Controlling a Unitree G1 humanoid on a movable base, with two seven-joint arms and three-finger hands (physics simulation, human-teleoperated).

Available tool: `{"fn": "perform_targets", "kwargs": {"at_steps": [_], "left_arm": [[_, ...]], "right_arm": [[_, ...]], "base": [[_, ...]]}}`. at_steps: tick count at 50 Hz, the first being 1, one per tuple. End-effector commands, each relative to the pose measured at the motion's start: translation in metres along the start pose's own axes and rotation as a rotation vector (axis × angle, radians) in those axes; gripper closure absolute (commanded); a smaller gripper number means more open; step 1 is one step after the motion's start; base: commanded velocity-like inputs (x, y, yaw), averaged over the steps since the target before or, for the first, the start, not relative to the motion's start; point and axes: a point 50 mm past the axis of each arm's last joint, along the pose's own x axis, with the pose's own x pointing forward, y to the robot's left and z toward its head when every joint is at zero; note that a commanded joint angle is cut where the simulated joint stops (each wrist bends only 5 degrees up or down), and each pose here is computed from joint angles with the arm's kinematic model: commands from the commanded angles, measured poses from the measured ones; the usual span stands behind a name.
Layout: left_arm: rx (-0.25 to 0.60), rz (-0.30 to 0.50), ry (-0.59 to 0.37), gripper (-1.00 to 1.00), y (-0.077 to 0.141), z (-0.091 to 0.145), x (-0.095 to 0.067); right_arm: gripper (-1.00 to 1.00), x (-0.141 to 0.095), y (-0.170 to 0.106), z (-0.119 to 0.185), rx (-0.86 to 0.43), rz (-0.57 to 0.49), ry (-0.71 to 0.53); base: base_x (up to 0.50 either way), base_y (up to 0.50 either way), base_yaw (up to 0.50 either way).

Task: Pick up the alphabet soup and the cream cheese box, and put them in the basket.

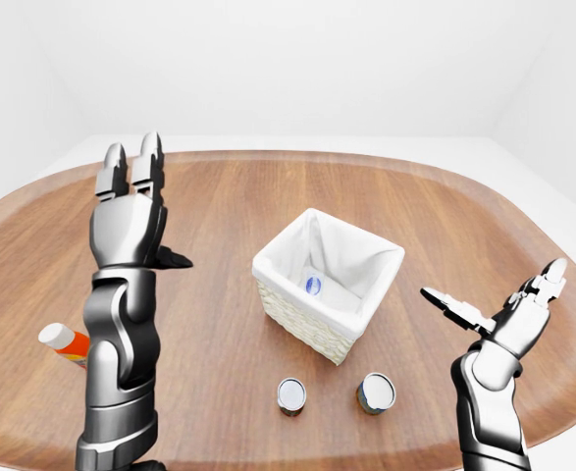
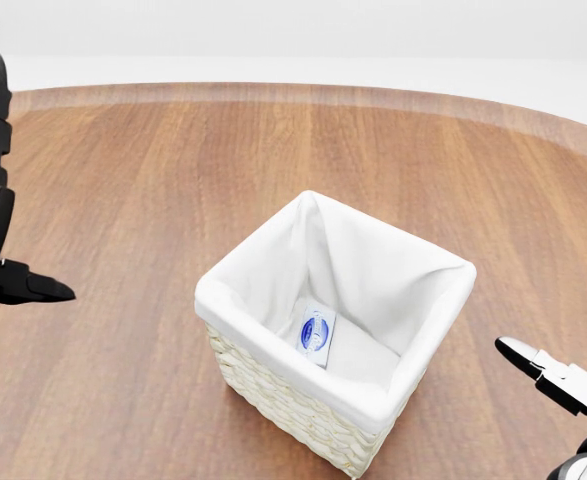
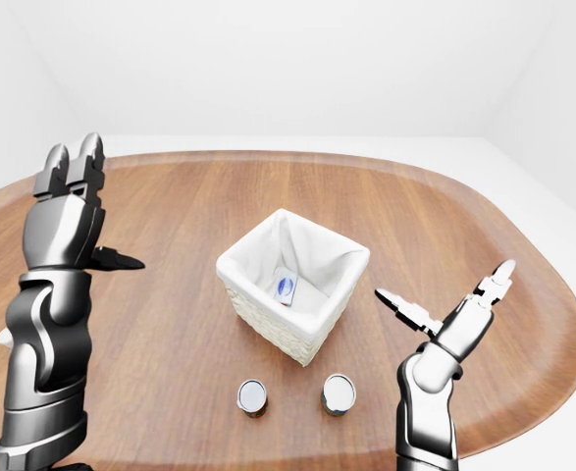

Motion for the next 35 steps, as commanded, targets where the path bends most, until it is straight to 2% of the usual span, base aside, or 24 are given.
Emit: {"fn": "perform_targets", "kwargs": {"at_steps": [1,11,26,35], "left_arm": [[-0.039,0.039,0.028,-1.0,0.015,-0.016,-0.009],[-0.029,0.093,0.011,-1.0,0.052,-0.023,-0.016],[0.005,0.105,0.032,-1.0,0.067,-0.034,-0.022],[0.025,0.109,0.051,-1.0,0.067,-0.038,-0.025]], "right_arm": [[-1.0,-0.001,0.0,0.0,-0.002,0.001,-0.004],[-1.0,-0.001,0.0,0.001,-0.004,0.0,-0.006],[-1.0,-0.001,-0.001,0.001,-0.008,0.0,-0.009],[-1.0,-0.001,0.0,0.001,-0.007,0.001,-0.005]], "base": [[0.0,0.0,0.0],[0.0,0.0,0.0],[0.0,0.0,0.0],[0.0,0.0,0.0]]}}
